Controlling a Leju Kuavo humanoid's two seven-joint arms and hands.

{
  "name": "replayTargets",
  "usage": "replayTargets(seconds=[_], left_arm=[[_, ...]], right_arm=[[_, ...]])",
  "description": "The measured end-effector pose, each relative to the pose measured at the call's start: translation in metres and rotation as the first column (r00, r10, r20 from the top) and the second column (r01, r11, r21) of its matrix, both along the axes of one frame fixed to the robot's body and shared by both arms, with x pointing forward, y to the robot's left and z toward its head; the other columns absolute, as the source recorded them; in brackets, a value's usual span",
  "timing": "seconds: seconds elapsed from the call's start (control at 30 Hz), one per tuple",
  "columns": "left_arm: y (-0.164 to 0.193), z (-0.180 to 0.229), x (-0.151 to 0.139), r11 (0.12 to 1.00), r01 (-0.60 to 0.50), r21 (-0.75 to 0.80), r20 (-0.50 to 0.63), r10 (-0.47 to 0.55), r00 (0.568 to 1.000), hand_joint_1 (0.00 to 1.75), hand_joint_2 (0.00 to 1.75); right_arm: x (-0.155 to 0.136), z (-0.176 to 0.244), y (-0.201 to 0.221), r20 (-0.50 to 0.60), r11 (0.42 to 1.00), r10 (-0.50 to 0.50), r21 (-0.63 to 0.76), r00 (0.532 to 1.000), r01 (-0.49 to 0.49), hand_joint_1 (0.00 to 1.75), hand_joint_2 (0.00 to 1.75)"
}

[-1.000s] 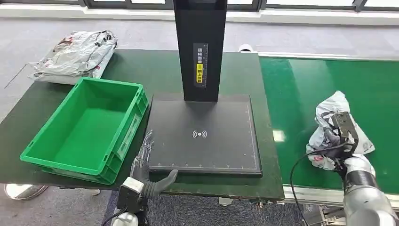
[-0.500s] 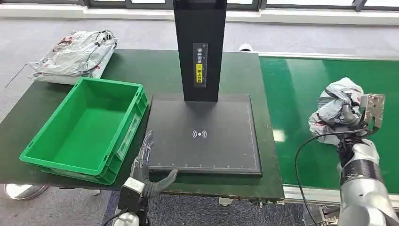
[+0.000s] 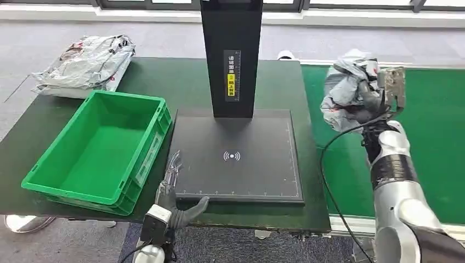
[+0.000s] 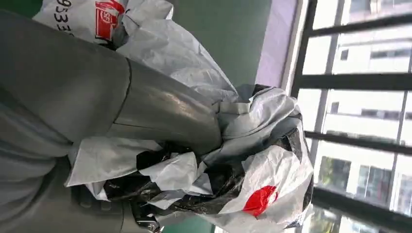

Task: Moved the parcel from conveyor to table for the left to box.

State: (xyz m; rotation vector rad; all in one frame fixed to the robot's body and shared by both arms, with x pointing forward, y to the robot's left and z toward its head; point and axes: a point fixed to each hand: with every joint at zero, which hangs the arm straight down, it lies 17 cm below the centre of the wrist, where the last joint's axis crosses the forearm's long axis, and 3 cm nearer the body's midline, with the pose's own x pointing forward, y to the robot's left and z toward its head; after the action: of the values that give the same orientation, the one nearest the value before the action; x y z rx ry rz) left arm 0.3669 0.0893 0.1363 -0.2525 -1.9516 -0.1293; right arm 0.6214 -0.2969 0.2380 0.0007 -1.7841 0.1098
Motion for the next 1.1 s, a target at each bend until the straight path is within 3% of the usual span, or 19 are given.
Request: replayTargets(seconds=[0.27,0.53,0.73,0.77,0.8,1.1], left_arm=[[-0.007,0.001,0.003,1.0,0.015,0.0,0.001,-0.015,1.0,0.0,1.75],[-0.01,0.002,0.003,1.0,0.024,-0.001,-0.001,-0.024,1.0,0.0,1.75],[-0.011,0.002,0.002,1.0,0.029,0.0,-0.005,-0.029,1.0,0.0,1.75],[-0.011,0.001,0.003,1.0,0.03,0.001,-0.007,-0.03,1.0,0.0,1.75],[-0.011,0.002,0.003,1.0,0.031,0.002,-0.008,-0.031,0.999,0.0,1.75],[-0.012,0.003,0.003,0.999,0.04,-0.003,-0.014,-0.04,0.999,0.0,1.75]], right_arm=[[-0.004,0.022,0.111,0.032,0.978,0.206,-0.035,0.978,-0.205,1.75,1.75],[-0.053,-0.017,0.243,-0.048,0.888,0.451,-0.078,0.891,-0.453,1.75,1.75],[-0.074,-0.027,0.28,-0.071,0.848,0.52,-0.077,0.851,-0.524,1.75,1.75],[-0.077,-0.029,0.286,-0.08,0.84,0.531,-0.078,0.843,-0.537,0.14,1.75],[-0.079,-0.032,0.29,-0.092,0.836,0.537,-0.078,0.839,-0.543,0.0,1.75],[-0.1,-0.096,0.304,-0.261,0.834,0.532,-0.002,0.805,-0.552,0.0,1.75]])
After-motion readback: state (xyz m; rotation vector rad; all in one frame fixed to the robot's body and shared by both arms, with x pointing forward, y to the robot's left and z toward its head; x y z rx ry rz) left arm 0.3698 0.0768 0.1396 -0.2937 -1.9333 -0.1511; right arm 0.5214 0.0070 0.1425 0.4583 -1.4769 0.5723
